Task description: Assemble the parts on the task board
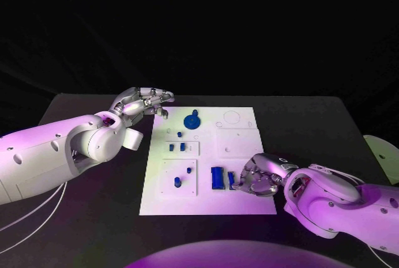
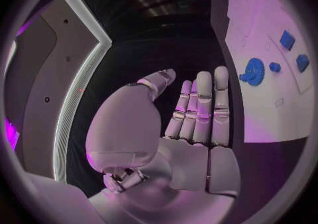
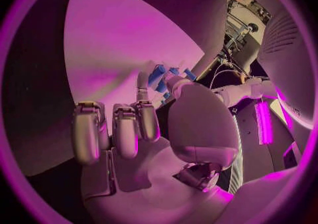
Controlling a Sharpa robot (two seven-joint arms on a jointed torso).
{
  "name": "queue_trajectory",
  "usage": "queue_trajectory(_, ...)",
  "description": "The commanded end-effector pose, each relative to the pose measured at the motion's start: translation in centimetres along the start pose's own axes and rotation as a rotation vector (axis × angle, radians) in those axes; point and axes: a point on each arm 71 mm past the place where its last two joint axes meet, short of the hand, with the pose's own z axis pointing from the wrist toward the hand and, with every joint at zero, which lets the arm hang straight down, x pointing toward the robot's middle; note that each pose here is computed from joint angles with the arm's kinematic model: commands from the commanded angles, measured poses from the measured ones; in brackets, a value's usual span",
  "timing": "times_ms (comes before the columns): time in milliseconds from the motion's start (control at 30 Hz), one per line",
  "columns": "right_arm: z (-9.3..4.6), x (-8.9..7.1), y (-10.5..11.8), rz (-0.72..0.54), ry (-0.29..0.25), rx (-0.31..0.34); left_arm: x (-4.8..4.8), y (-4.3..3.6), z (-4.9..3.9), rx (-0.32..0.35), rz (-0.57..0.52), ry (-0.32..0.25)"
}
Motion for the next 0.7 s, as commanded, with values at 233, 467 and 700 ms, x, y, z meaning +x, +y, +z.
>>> queue_trajectory(233,0.3,0.3,0.0,-0.019,0.018,-0.003,0.13,-0.05,0.02,0.005,-0.007,0.005)
queue_trajectory(467,0.6,0.3,0.1,-0.021,0.012,-0.001,0.13,-0.06,0.01,0.005,-0.007,0.005)
queue_trajectory(700,1.1,0.4,0.1,-0.025,0.006,-0.001,0.13,-0.06,-0.01,0.004,-0.007,0.005)
